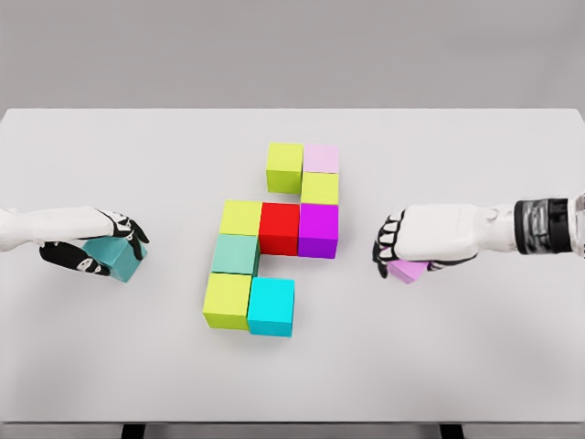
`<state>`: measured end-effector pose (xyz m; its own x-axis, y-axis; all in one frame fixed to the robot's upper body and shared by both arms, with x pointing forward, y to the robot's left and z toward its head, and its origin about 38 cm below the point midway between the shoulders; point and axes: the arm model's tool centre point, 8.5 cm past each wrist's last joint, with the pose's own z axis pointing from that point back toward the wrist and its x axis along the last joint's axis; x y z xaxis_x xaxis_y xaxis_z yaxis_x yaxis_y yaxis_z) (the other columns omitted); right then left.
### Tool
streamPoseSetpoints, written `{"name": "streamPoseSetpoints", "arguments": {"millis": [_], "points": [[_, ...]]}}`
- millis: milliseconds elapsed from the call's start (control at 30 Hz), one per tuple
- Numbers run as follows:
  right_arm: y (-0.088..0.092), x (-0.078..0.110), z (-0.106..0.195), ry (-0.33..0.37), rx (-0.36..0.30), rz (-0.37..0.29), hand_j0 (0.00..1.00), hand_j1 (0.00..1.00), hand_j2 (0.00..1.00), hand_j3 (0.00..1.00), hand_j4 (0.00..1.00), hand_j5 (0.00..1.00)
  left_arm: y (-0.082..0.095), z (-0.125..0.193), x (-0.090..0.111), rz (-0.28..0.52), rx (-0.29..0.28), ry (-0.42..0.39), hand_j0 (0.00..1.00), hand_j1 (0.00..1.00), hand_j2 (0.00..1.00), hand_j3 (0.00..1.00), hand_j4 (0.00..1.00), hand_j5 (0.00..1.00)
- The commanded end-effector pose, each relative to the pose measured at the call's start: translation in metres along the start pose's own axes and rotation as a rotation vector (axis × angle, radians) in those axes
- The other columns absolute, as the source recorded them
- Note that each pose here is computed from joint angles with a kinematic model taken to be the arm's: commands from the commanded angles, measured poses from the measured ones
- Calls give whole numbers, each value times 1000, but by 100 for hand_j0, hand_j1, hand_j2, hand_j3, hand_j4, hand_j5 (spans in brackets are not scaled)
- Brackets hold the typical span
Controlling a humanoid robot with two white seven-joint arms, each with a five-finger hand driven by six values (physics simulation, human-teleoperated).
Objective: Assemble the squares on the desktop into the number 2
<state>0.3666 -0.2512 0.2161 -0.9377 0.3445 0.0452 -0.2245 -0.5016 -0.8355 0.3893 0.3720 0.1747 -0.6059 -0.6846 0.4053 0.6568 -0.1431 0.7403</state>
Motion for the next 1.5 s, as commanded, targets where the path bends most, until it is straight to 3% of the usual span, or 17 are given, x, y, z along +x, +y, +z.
{"name": "streamPoseSetpoints", "arguments": {"millis": [0,367,600,633,733,1000,1067,1267,1333,1400,1467], "points": [[5,5,-6,-22,12,-11,57,57,57,57,57,57,0,0,0,-1,2,1,55,55,55,55,55,55],[-8,22,-44,-135,32,32,57,57,57,57,57,57,12,2,10,-31,19,-21,46,46,46,46,46,46],[-10,28,-52,-170,35,34,60,60,60,60,60,60,35,4,19,-69,59,-30,46,46,46,46,46,46],[-11,27,-52,-169,35,36,63,63,63,63,63,63,39,5,21,-76,68,-33,46,46,46,46,46,46],[-10,27,-51,-167,36,34,100,100,100,100,100,100,48,2,25,-88,85,-43,45,45,45,45,45,45],[-22,23,-47,-155,20,55,100,100,100,100,100,100,76,-33,34,-82,148,-88,45,45,45,45,45,45],[-29,22,-44,-170,-14,27,100,100,100,100,100,100,87,-34,30,-81,169,-79,45,45,45,45,45,45],[-62,9,-18,-130,-137,14,100,100,100,100,100,100,105,-48,29,-63,201,-62,45,45,45,45,45,45],[-78,1,3,-101,-214,0,100,100,100,100,100,100,114,-60,28,-59,212,-60,45,45,45,45,45,45],[-80,-13,27,-36,-232,-7,100,100,100,100,100,100,120,-68,25,-54,214,-48,45,45,45,45,45,45],[-70,-33,59,70,-212,-35,100,100,100,100,100,100,128,-80,21,-45,218,-33,45,45,45,45,45,45]]}}
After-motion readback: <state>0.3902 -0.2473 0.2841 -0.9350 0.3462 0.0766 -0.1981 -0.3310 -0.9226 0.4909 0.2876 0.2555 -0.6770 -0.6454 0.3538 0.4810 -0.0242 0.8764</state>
